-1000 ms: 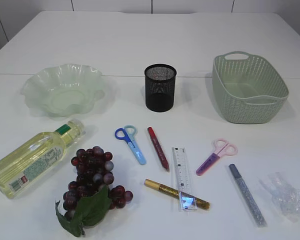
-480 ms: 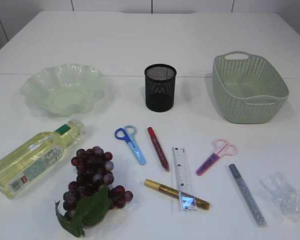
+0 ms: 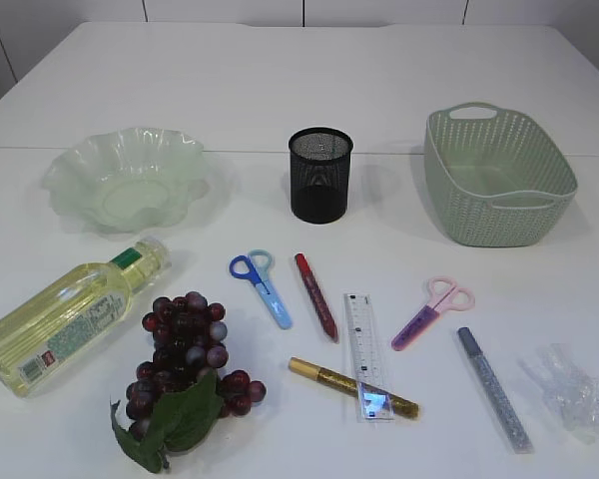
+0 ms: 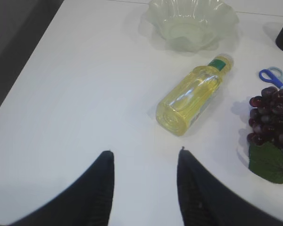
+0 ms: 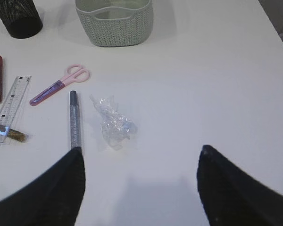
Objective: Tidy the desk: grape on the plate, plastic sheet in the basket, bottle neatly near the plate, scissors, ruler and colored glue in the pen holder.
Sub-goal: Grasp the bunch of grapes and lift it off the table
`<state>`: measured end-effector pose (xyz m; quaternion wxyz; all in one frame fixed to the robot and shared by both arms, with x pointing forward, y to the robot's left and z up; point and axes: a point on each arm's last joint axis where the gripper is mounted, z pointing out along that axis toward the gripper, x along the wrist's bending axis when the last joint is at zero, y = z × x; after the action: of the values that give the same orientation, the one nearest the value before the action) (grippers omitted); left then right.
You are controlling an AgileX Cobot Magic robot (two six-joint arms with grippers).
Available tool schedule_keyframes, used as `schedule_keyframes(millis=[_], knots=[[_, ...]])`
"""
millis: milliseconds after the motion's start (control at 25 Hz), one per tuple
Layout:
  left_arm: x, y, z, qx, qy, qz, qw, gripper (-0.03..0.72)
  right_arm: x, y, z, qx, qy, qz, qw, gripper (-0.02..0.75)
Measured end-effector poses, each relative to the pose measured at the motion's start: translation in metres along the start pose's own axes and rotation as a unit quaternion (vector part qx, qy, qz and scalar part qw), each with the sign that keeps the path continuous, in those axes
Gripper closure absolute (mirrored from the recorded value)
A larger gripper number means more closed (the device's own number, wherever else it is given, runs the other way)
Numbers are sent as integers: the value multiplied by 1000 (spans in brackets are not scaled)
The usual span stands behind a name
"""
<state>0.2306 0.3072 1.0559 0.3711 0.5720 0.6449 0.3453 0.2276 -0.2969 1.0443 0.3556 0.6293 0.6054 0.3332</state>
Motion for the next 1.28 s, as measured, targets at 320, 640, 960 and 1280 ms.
schedule_keyframes(millis=[320,640,960,1280], knots=[[0,0,0,0,0,0,1000,368,0,0,0,0,0,0,1000,162],[0,0,0,0,0,0,1000,370,1,0,0,-1,8,3,1000,162],[-3,11,-5,-51,-16,-5,999,370,2,12,-2,-45,14,22,999,162],[-10,40,0,-131,-44,-14,990,370,4,55,33,-29,34,49,998,162]])
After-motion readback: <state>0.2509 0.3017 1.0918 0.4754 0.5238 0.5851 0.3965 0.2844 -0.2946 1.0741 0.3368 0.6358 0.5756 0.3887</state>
